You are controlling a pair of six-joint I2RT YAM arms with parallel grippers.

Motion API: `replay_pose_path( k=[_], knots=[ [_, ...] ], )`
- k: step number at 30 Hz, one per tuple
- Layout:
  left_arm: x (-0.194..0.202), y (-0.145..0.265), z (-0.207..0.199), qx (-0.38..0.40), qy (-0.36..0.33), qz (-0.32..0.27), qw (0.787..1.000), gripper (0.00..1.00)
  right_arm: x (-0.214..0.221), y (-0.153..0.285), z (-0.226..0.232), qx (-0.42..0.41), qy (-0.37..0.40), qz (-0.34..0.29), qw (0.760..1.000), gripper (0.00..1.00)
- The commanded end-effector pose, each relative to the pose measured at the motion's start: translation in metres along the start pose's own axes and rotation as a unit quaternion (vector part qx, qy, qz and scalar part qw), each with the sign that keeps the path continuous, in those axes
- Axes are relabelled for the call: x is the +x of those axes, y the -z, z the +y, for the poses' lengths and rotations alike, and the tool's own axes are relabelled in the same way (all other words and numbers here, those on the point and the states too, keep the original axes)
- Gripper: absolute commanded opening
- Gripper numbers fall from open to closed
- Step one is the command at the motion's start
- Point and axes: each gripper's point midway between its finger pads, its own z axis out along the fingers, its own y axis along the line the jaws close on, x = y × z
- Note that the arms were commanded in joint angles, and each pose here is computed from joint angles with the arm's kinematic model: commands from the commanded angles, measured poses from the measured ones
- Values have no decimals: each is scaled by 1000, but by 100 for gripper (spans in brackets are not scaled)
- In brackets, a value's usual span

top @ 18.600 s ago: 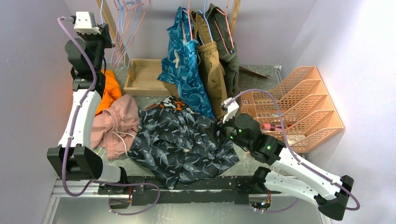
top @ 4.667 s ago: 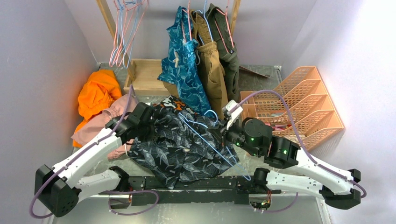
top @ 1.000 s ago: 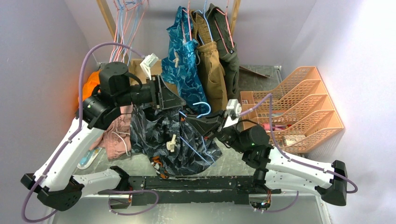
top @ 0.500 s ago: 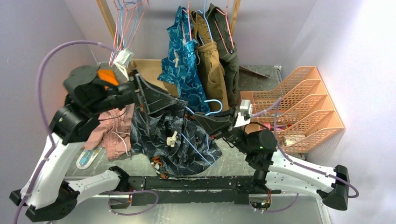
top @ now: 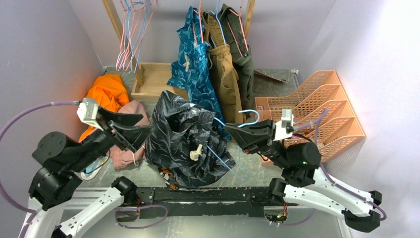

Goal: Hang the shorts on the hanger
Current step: Hang the shorts on the hanger.

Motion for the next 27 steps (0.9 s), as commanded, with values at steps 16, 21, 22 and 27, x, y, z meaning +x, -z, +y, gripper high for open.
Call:
replay_pose_path(
  k=[16, 21, 22, 27],
  knots=[
    [2, -45, -16, 93, -161, 48, 981, 90, -30, 16, 5, 6, -16, -22, 1000, 0],
    [22, -53, 0, 83, -181, 78, 977, 88, -27, 15, 4, 7, -20, -23, 1000, 0],
    [24, -55, 1, 82, -181, 82, 977, 87, -25, 15, 4, 7, -21, -21, 1000, 0],
    [26, -64, 2, 85, -176, 82, 977, 87, -23, 11, 4, 5, -19, -16, 1000, 0]
  ],
)
